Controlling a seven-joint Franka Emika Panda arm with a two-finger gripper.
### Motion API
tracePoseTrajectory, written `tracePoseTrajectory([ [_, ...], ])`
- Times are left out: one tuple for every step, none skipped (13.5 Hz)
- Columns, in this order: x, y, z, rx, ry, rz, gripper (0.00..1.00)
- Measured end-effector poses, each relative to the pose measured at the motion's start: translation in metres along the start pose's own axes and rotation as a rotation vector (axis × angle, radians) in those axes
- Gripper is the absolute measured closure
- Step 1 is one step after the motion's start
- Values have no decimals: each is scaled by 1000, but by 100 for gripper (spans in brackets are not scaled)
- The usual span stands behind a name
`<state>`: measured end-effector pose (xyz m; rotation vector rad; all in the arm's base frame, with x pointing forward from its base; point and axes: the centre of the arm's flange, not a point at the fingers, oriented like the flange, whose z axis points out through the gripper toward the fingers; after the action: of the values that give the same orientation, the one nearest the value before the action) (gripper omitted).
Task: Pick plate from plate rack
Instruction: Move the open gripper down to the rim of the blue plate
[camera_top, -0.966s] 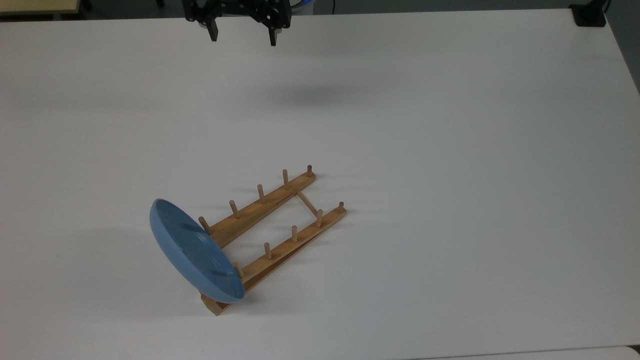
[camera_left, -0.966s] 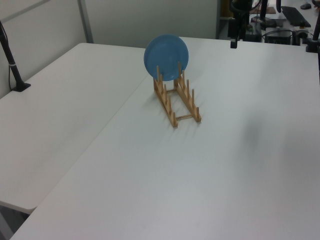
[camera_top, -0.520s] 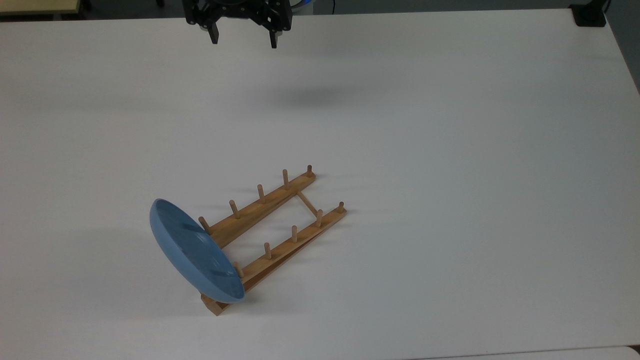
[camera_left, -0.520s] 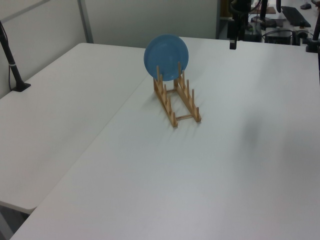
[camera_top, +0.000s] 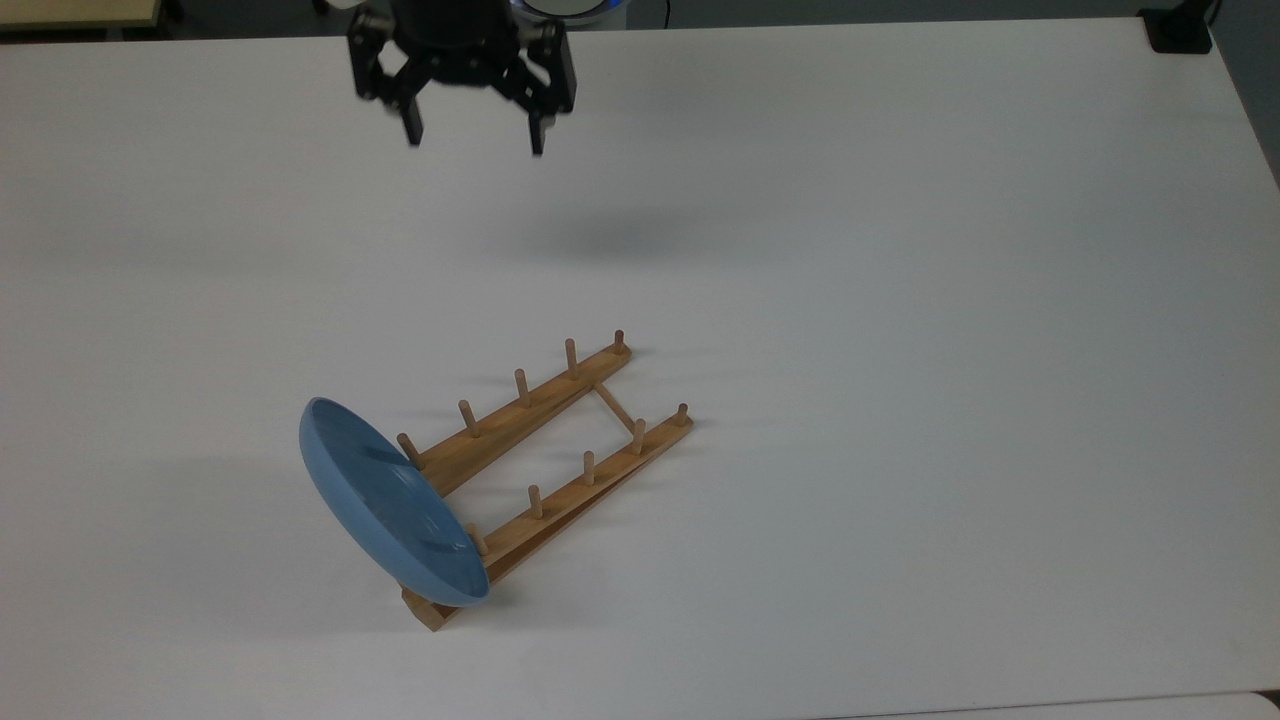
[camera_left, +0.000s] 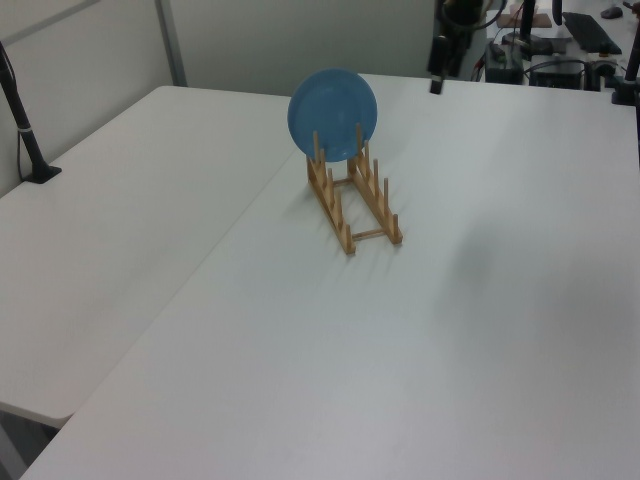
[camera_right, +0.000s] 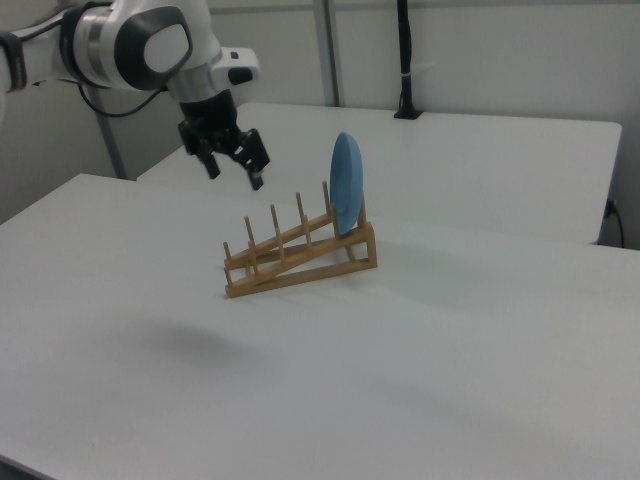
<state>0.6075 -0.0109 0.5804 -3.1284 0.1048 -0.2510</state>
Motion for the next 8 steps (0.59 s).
tracePoseTrajectory([
  [9,3,-1,-16,56,-2,0],
  [18,6,-4,-48,113,-12,0],
  [26,10,-9,-94,168,-31,0],
  [33,12,-15,-146,220,-65,0],
  [40,13,-20,-195,273,-105,0],
  [47,12,-23,-247,335,-155,0],
  [54,10,-23,-294,391,-206,0],
  [62,7,-18,-346,433,-261,0],
])
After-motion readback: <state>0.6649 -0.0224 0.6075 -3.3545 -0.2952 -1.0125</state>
